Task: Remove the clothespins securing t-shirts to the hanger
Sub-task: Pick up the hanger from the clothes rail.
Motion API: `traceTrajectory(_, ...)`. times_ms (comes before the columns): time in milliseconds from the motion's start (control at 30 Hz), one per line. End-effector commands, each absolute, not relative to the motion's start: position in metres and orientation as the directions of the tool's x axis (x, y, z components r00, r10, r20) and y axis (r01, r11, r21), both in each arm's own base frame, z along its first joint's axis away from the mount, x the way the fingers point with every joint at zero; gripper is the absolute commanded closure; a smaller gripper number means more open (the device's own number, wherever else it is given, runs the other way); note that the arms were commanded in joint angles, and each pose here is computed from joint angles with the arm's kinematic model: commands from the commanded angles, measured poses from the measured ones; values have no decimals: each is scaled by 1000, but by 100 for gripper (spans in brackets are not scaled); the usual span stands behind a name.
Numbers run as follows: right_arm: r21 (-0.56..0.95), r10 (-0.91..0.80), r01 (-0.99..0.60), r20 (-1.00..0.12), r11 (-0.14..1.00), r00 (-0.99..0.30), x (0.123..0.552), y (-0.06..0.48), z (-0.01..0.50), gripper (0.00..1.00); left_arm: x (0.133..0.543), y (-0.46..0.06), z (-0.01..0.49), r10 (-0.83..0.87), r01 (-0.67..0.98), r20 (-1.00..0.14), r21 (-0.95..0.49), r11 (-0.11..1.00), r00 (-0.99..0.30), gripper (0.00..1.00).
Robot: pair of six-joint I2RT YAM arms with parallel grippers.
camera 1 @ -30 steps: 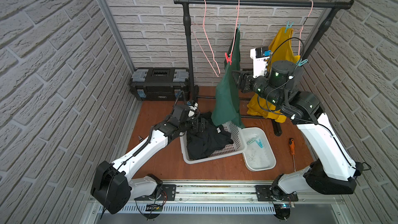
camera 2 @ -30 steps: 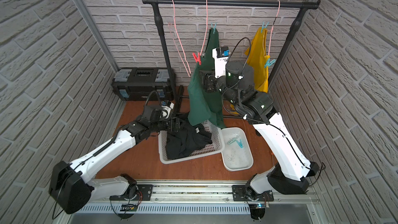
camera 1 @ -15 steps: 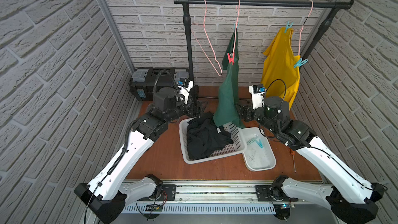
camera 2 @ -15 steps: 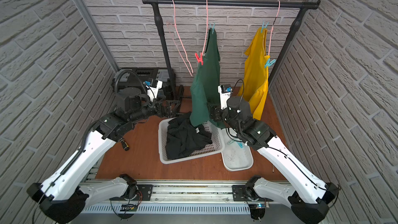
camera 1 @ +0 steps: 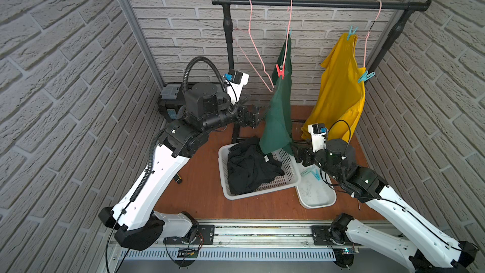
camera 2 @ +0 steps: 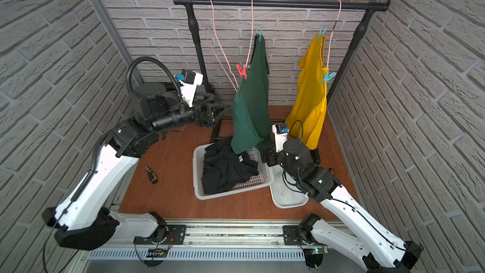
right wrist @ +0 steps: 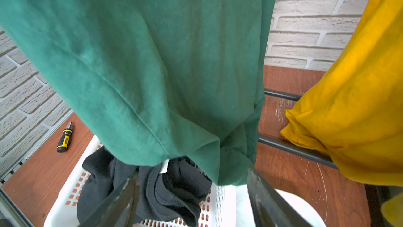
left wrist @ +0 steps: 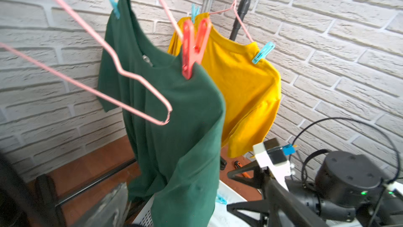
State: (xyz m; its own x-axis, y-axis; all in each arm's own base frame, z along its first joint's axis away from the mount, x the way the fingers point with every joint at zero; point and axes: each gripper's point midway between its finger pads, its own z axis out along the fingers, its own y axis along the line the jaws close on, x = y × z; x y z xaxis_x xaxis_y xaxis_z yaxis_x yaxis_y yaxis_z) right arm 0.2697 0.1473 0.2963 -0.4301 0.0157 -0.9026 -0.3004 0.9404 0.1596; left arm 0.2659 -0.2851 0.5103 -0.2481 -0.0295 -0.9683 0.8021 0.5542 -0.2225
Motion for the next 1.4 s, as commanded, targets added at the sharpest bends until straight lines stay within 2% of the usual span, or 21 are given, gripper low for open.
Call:
traceTrajectory(0,200,69,-302,-917,932,-392,271,148,304,21,261,-302,526,-9,839,-983,-160,520,-181,2)
traceTrajectory(233,194,60,-309,-917,931,-395,269,147,297,21,285,-332,525,22,830,-986,-125,543,-163,7)
traceTrajectory(367,188,57,-307,-919,933,-390,269,145,296,21,303,-345,516,52,812,-987,-97,576,-155,15)
traceTrajectory(600,177,55,-302,-926,937,-373,265,139,296,21,319,-358,514,41,798,-990,-83,596,-134,43)
traceTrajectory(767,178,59,-298,-928,938,-368,263,136,295,21,327,-357,520,22,778,-993,-80,624,-120,72)
traceTrajectory(1067,186,63,-302,-925,935,-375,264,137,289,21,335,-350,530,2,738,-994,-78,670,-107,82)
traceTrajectory(1167,186,60,-302,-922,935,-382,264,137,287,21,340,-349,531,1,723,-994,-76,687,-106,94)
traceTrajectory(1367,186,59,-303,-922,935,-383,263,136,285,21,344,-351,536,-15,719,-994,-86,690,-105,100)
